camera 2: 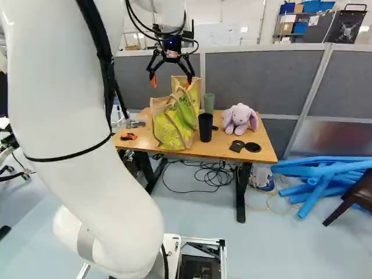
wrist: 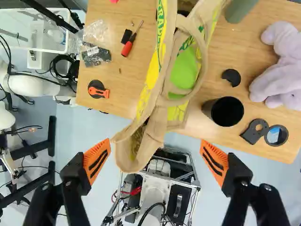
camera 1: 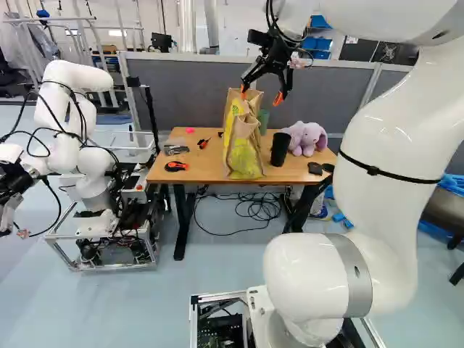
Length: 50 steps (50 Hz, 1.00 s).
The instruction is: Pick up the bag on the ground and place it on the table
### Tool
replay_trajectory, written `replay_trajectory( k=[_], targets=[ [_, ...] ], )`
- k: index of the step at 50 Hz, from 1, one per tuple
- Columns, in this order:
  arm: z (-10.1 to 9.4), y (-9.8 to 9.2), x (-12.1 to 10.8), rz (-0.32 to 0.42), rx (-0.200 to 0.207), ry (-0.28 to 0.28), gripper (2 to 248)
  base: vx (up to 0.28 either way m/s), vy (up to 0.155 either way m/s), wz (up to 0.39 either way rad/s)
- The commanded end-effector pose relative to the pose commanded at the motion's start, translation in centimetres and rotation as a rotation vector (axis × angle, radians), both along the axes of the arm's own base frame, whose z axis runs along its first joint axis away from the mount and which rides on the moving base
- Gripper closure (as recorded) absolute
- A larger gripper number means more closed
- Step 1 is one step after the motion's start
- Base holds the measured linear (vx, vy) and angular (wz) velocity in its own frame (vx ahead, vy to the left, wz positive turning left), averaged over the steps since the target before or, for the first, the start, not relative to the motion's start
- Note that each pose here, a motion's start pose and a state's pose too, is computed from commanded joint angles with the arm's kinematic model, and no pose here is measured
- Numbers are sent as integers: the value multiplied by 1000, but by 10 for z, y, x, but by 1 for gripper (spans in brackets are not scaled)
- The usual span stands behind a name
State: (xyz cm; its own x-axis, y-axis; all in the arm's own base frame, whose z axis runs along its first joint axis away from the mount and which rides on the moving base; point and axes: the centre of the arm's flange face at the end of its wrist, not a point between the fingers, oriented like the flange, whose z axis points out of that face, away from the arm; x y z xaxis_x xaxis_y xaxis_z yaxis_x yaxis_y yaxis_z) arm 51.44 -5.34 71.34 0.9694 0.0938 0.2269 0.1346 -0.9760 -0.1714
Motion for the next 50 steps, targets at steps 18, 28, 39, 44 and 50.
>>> replay_trajectory(
  k=[18, 28, 39, 44, 50],
  targets=[
    [0, 0, 0, 0, 0, 0, 3, -106, 0, 12],
    [0, 0, 0, 0, 0, 0, 3, -96, -3, 7],
    [0, 0, 0, 0, 0, 0, 3, -103, 0, 10],
    [0, 0, 0, 0, 0, 0, 3, -104, -3, 8],
    [0, 0, 0, 0, 0, 0, 3, -102, 0, 11]
  ],
)
